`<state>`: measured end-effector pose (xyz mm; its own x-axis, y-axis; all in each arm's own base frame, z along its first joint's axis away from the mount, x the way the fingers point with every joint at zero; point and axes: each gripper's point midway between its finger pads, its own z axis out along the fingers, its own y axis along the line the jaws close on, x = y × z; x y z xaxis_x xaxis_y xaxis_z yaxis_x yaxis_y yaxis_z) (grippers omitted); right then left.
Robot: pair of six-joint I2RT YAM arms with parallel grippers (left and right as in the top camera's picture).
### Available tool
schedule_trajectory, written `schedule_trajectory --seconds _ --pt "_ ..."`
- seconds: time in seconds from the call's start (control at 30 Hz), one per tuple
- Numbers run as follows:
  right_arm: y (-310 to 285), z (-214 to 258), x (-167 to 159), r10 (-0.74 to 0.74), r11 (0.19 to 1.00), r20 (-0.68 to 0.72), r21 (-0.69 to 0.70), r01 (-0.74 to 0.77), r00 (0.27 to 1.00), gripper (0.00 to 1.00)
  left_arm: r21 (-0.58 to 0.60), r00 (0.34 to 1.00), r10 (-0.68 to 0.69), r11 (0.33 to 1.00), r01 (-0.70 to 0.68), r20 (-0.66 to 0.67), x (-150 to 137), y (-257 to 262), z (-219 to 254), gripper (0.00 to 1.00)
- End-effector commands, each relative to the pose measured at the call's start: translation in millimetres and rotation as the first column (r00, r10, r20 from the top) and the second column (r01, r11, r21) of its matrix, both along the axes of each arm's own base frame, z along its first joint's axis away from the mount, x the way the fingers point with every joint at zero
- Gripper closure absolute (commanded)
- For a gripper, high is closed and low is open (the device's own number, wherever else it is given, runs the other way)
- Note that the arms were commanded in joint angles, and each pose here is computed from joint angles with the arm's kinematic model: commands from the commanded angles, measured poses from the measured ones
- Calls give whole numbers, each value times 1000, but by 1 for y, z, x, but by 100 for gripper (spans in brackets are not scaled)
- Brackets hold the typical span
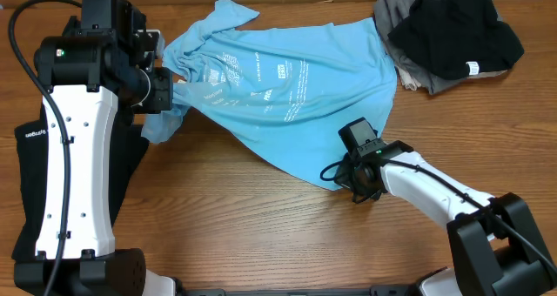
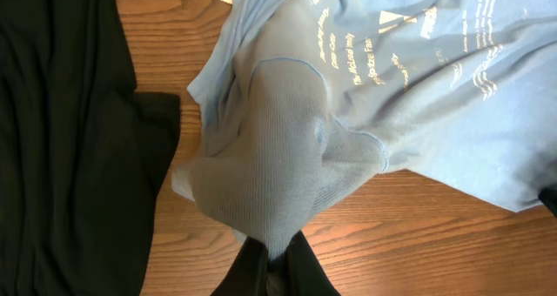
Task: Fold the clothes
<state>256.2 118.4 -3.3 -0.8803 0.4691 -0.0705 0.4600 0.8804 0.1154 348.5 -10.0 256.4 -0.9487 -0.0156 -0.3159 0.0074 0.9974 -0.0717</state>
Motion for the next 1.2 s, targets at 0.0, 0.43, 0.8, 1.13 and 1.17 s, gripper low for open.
schedule_trajectory --seconds 0.0,0.43,0.8,1.13,1.17 --pt "-32 -18 -20 -89 993 -96 -87 81 991 96 -14 1000 28 1000 -28 5 0 0 2 96" --pt "-32 34 -29 -54 997 -57 53 57 997 96 -36 992 123 992 -124 -23 -5 1 1 96" --pt "-33 112 -59 42 993 16 113 -44 999 96 -27 987 123 992 -127 -104 -24 1 -5 96" --pt "-39 164 -88 70 991 -18 115 -68 997 96 -10 962 123 992 -129 -242 -50 1 -29 96" --pt "-40 166 -91 70 992 -31 112 -66 997 96 -7 957 123 992 -129 -264 -53 1 -34 96"
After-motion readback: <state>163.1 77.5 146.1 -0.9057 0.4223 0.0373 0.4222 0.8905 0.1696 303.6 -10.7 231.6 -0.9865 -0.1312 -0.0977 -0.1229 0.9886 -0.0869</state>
